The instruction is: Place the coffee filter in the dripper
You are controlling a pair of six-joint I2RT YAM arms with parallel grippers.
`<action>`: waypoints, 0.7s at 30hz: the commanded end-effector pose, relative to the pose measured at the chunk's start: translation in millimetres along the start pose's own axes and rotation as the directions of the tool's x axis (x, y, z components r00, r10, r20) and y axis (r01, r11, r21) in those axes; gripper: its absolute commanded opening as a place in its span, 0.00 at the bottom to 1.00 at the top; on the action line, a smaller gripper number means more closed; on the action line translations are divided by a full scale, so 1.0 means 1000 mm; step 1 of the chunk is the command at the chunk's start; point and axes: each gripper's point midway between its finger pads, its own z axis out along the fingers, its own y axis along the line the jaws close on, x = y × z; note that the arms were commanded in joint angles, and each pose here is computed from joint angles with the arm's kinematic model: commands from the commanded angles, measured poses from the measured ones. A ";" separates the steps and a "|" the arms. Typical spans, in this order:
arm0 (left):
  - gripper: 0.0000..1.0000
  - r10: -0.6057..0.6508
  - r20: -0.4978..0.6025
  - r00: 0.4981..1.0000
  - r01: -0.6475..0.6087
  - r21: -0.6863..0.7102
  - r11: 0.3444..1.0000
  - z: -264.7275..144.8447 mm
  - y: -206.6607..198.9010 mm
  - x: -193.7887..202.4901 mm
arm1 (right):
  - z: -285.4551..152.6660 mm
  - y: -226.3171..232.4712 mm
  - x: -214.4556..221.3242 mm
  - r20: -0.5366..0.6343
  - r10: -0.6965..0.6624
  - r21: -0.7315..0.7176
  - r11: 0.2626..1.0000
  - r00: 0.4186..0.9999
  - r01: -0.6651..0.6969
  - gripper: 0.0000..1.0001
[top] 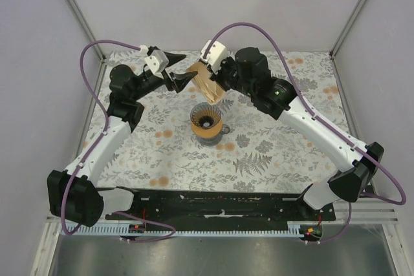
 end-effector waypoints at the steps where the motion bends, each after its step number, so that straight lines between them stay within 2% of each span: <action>1: 0.70 0.202 -0.010 0.979 -0.202 0.003 0.979 -0.003 0.005 -0.017 | -0.017 -0.012 -0.036 0.074 -0.031 0.072 0.997 0.997 0.026 0.00; 5: 0.61 0.214 -0.049 0.976 -0.211 0.050 0.976 -0.005 -0.001 -0.005 | -0.016 -0.003 -0.037 0.070 -0.055 0.064 0.997 0.996 0.050 0.00; 6: 0.57 0.221 -0.064 0.973 -0.217 0.068 0.974 -0.006 -0.004 0.000 | -0.016 -0.003 -0.038 0.069 -0.058 0.069 0.996 0.996 0.053 0.00; 7: 0.47 0.224 -0.076 0.972 -0.217 0.090 0.972 -0.007 -0.007 0.005 | -0.015 -0.005 -0.037 0.068 -0.059 0.076 0.996 0.996 0.054 0.00; 8: 0.42 0.221 -0.090 0.971 -0.211 0.108 0.971 -0.008 -0.010 0.010 | -0.013 -0.005 -0.036 0.064 -0.059 0.079 0.995 0.996 0.054 0.00; 14: 0.20 0.222 -0.116 0.968 -0.203 0.154 0.967 -0.011 -0.018 0.021 | -0.003 -0.002 -0.033 0.068 -0.068 0.074 0.995 0.995 0.063 0.00; 17: 0.19 0.221 -0.134 0.966 -0.199 0.159 0.967 -0.012 -0.018 0.028 | 0.000 0.000 -0.039 0.097 -0.068 0.066 0.996 0.993 0.062 0.00; 21: 0.28 0.242 -0.139 0.960 -0.226 0.122 0.966 -0.011 -0.009 0.028 | 0.005 0.003 -0.048 0.135 -0.059 0.046 0.998 0.989 0.053 0.00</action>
